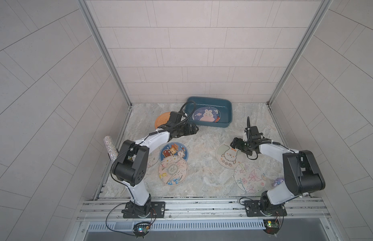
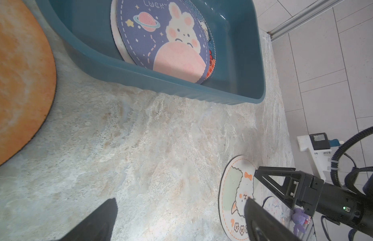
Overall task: Put the coasters into the storage box
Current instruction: Move the coaster to the center of the board.
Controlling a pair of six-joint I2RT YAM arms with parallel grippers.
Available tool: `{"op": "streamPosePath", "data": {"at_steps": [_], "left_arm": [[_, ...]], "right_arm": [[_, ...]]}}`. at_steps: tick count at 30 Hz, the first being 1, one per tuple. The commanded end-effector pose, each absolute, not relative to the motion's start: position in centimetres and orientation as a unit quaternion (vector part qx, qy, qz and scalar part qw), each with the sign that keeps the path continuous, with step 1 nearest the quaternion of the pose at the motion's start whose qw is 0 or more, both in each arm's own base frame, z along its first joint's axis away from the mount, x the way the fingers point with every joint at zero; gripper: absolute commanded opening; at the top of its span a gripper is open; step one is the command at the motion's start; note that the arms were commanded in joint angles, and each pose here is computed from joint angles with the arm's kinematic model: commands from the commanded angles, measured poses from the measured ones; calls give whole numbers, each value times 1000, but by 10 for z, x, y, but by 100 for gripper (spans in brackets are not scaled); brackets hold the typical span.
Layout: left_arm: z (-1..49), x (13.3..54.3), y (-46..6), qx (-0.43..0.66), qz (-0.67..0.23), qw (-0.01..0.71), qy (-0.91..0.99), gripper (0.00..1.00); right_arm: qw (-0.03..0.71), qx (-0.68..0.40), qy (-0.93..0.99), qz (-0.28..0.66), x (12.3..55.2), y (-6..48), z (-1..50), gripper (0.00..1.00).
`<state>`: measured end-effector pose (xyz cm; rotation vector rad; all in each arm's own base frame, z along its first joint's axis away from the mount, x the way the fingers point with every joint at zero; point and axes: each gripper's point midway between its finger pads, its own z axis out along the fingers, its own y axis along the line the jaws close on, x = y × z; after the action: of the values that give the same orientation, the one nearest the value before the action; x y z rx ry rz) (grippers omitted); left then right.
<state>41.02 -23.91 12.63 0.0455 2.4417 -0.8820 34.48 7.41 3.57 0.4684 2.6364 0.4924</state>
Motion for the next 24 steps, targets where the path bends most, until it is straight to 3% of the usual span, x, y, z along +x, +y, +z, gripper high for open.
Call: {"op": "streamPosePath", "data": {"at_steps": [1, 13, 19, 24], "left_arm": [[130, 407, -240, 19, -328, 275, 903, 100], [126, 405, -242, 19, -324, 272, 906, 100], [126, 403, -243, 20, -324, 271, 906, 100], [126, 400, -243, 20, -323, 270, 907, 100]], "right_arm": [[92, 184, 960, 193, 298, 99, -4, 91], [102, 121, 959, 236, 311, 163, 7, 92], [142, 96, 961, 217, 321, 145, 42, 96], [131, 94, 972, 172, 300, 118, 49, 96]]}}
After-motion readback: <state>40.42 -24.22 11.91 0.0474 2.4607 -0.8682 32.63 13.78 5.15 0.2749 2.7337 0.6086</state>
